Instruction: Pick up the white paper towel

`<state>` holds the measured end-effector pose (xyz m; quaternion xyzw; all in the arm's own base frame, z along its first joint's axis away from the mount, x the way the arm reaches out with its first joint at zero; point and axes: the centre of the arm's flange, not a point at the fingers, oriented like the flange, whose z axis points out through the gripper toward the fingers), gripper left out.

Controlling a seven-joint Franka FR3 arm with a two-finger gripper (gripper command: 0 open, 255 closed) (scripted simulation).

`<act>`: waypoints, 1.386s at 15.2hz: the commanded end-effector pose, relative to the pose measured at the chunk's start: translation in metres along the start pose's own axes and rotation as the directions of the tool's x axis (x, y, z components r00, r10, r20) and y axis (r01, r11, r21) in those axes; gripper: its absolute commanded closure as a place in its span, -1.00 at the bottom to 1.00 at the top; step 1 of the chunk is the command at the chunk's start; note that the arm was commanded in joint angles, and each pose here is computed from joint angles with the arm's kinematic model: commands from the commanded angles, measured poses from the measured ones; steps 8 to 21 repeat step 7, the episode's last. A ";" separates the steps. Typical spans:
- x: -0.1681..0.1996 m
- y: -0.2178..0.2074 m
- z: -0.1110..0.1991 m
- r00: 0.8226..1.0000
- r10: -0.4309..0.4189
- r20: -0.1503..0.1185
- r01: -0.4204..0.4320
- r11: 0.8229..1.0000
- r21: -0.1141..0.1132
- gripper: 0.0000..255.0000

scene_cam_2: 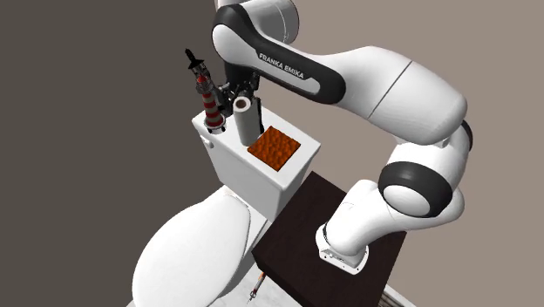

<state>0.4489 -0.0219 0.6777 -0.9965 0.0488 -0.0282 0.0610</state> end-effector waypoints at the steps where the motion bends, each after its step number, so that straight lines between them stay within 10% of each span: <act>1: 0.000 -0.001 -0.011 1.000 0.000 0.000 0.000 1.000 0.000 1.00; 21: 0.001 -0.004 -0.032 1.000 0.000 0.000 0.000 1.000 0.000 1.00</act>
